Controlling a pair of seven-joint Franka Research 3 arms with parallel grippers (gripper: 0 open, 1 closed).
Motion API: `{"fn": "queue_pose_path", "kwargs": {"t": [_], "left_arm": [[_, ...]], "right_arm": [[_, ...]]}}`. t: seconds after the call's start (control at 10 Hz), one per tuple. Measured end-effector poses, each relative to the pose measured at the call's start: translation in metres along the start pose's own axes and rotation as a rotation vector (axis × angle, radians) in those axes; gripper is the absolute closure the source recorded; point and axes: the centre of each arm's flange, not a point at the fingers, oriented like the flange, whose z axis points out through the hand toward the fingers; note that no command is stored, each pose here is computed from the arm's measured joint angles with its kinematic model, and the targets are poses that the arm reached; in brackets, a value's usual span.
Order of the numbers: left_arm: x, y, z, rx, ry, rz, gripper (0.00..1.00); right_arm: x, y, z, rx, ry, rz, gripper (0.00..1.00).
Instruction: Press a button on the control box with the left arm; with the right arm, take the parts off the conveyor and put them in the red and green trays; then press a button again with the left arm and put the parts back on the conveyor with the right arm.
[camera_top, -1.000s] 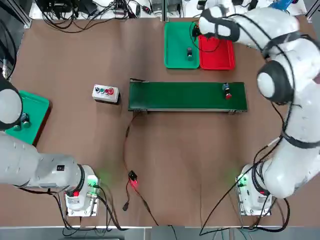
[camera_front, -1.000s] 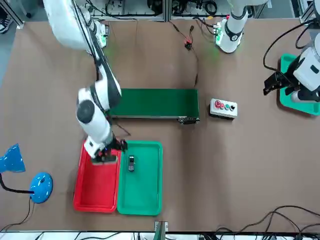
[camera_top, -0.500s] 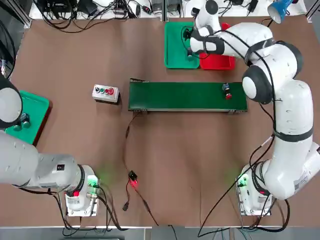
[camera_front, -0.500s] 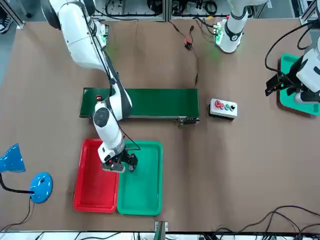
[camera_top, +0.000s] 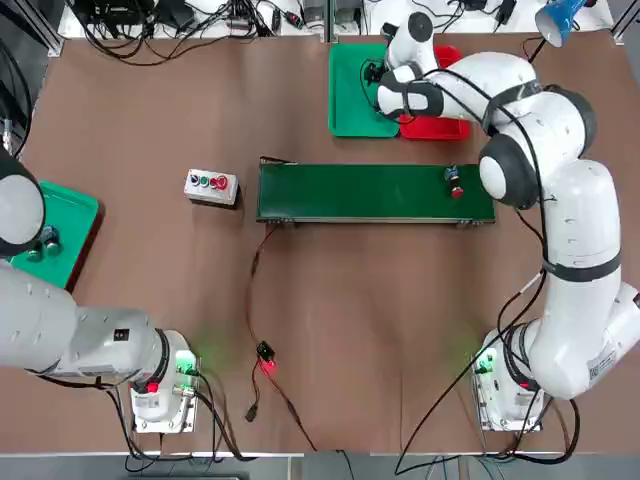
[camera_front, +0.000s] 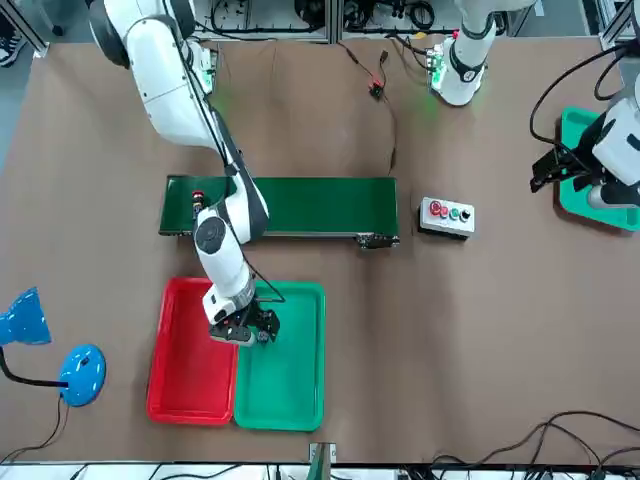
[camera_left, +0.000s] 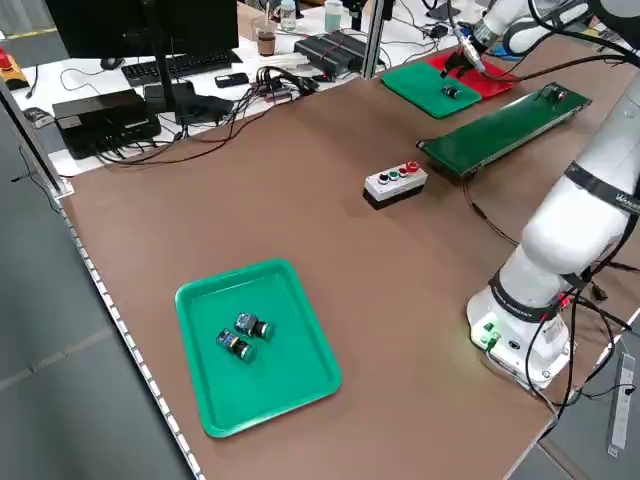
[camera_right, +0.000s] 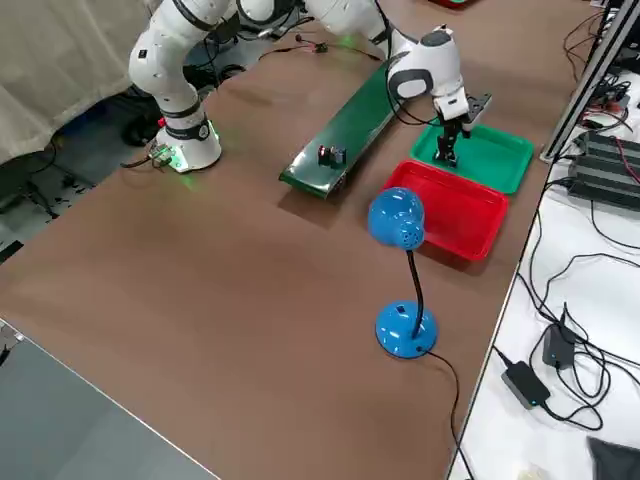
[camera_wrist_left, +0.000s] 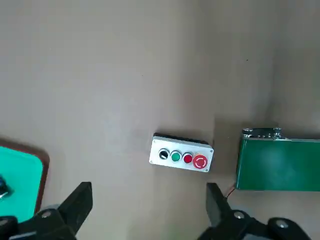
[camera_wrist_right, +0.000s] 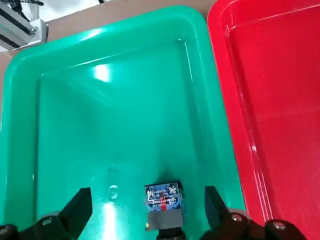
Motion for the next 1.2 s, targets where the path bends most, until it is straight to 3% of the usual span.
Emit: {"fn": "queue_pose_path", "kwargs": {"t": [0.7,0.9,1.0,1.1,1.2], "left_arm": [[0.001,0.000,0.002,0.000,-0.004,0.000,0.00],[0.001,0.000,0.002,0.000,-0.004,0.001,0.00],[0.001,0.002,0.002,0.000,-0.004,0.004,0.00],[0.001,0.004,0.002,0.000,-0.003,0.007,0.00],[0.000,0.004,0.002,0.000,-0.008,0.007,0.00]], "right_arm": [[-0.023,-0.001,0.032,-0.007,-0.008,-0.028,0.10],[-0.025,0.000,0.035,-0.009,-0.011,-0.031,0.32],[-0.025,0.000,0.034,-0.009,-0.010,-0.031,0.37],[-0.024,-0.001,0.034,-0.008,-0.008,-0.031,0.56],[-0.024,-0.001,0.033,-0.007,-0.007,-0.031,0.56]]}}
